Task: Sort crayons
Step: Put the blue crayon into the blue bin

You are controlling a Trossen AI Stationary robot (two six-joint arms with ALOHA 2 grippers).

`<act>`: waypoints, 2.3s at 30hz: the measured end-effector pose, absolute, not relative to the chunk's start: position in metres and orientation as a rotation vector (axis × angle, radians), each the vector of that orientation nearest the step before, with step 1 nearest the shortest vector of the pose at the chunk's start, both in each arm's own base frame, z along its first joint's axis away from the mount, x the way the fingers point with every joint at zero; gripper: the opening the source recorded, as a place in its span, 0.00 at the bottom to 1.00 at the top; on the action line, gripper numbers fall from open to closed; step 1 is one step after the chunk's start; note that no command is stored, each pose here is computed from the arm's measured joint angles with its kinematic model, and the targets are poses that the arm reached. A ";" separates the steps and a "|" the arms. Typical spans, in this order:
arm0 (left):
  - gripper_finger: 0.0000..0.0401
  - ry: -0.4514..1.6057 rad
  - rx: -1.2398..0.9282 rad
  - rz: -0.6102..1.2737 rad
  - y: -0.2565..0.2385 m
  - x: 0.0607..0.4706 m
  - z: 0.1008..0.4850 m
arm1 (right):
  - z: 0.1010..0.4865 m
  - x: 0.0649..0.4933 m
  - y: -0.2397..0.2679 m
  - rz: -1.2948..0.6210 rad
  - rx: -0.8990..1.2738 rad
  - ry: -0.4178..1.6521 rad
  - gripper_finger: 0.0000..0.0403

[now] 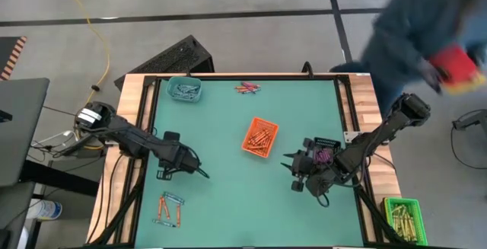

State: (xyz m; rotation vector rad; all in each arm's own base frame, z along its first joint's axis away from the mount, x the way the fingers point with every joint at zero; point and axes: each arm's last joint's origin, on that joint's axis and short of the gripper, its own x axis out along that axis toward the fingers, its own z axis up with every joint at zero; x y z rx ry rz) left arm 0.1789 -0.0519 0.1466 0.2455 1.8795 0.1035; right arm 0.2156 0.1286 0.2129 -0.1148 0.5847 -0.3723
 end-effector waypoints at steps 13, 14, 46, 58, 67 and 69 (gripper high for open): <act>0.24 1.933 0.243 0.069 -0.040 0.184 0.140 | 0.196 0.210 0.125 -0.373 -0.091 0.595 0.33; 0.24 1.938 0.245 0.069 -0.040 0.184 0.139 | 0.196 0.210 0.125 -0.370 -0.087 0.593 0.33; 0.01 1.848 0.313 -0.105 -0.047 0.215 0.122 | 0.196 0.210 0.128 -0.353 -0.064 0.571 0.33; 0.00 1.568 0.321 -0.157 -0.057 0.262 0.151 | 0.196 0.212 0.126 -0.360 -0.068 0.572 0.33; 0.00 1.366 0.372 -0.206 -0.065 0.298 0.198 | 0.196 0.212 0.127 -0.344 -0.060 0.578 0.33; 0.00 1.322 0.381 -0.214 -0.067 0.305 0.208 | 0.197 0.212 0.128 -0.331 -0.050 0.579 0.33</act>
